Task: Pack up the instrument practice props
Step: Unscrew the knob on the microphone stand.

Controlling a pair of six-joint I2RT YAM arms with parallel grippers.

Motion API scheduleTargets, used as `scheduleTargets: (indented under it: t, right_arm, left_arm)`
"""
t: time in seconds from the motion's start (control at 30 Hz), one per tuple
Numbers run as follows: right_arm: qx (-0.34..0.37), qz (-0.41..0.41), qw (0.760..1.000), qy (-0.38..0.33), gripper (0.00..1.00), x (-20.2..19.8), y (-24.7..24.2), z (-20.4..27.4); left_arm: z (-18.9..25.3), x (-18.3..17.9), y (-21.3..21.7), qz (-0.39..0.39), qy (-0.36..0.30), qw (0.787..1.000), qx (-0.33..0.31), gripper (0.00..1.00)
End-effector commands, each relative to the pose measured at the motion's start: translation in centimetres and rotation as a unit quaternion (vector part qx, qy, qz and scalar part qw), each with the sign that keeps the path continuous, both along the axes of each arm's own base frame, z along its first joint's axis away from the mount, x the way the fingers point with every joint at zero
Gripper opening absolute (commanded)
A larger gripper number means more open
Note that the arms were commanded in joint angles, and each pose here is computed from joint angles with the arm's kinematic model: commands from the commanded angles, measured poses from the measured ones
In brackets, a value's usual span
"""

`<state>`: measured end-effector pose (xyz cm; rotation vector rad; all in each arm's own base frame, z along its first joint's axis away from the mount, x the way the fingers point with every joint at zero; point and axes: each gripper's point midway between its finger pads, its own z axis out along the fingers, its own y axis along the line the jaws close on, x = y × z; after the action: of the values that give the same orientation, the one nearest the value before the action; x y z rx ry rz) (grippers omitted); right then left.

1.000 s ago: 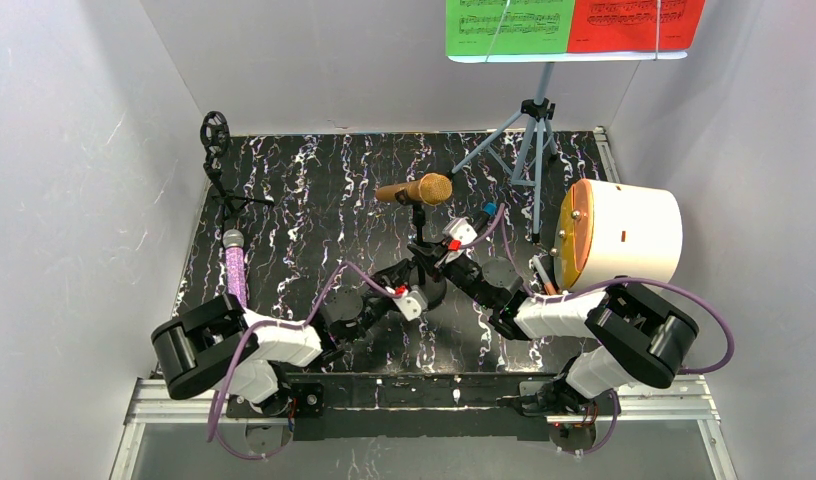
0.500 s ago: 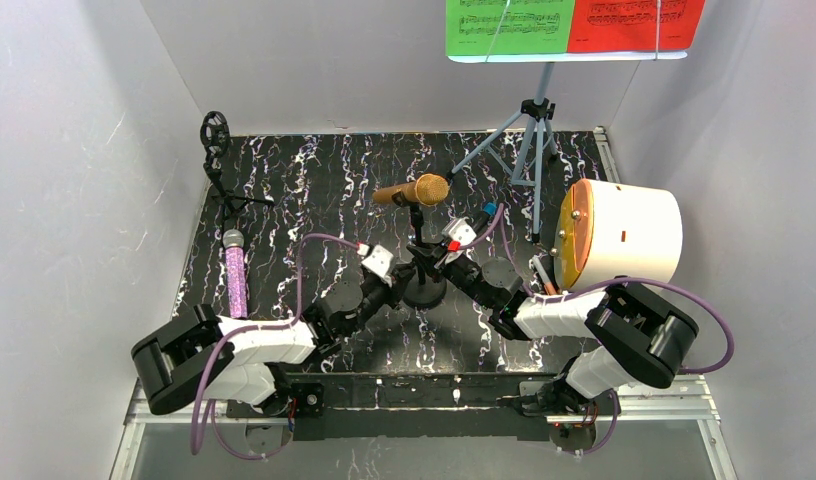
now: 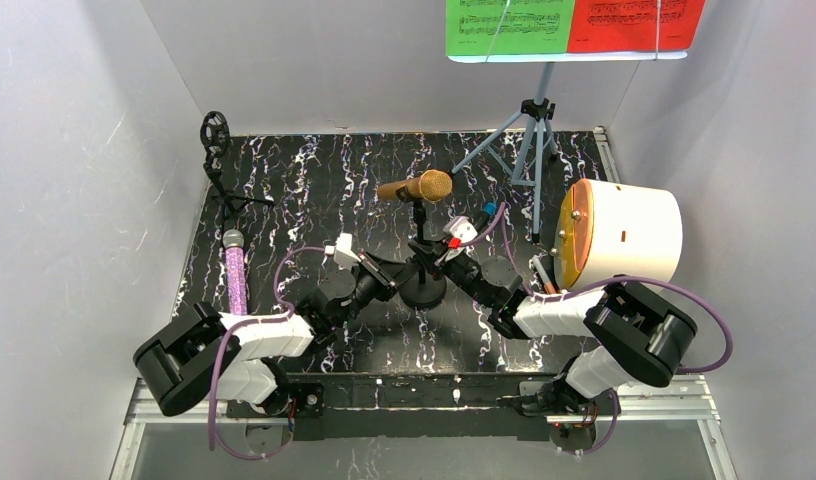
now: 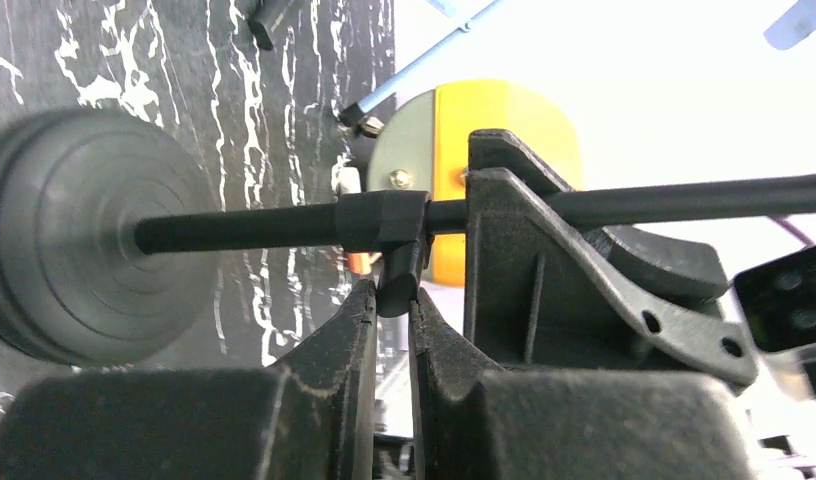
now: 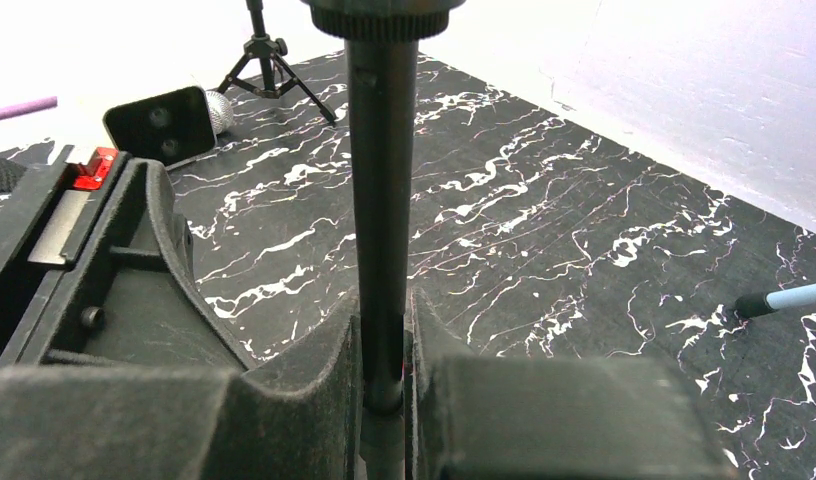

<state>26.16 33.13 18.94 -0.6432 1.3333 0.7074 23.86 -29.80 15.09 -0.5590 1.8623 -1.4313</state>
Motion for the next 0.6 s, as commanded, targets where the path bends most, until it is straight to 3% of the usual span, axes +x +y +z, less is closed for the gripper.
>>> scheduleTargets:
  t: [0.0,0.07,0.27,0.37,0.57]
  right_arm:
    - [-0.002,0.023,1.000,-0.010,0.01,-0.5,1.2,0.6]
    - [-0.001,0.023,1.000,-0.010,0.01,-0.5,1.2,0.6]
    - [0.001,0.023,1.000,-0.011,0.01,-0.6,1.1,0.8]
    - [0.001,0.022,1.000,-0.012,0.01,-0.6,1.0,0.8]
    - [-0.001,0.024,1.000,-0.011,0.01,-0.5,1.2,0.7]
  left_arm:
    - [5.6,0.4,0.0,0.015,0.047,0.984,-0.173,0.00]
    - [5.6,0.5,0.4,0.021,0.044,0.984,-0.174,0.00]
    - [4.7,0.0,1.4,0.014,-0.034,0.995,-0.088,0.34]
    - [4.6,-0.4,1.6,0.000,-0.089,0.996,-0.030,0.45]
    - [4.0,-1.0,1.9,-0.045,-0.217,0.966,0.134,0.54]
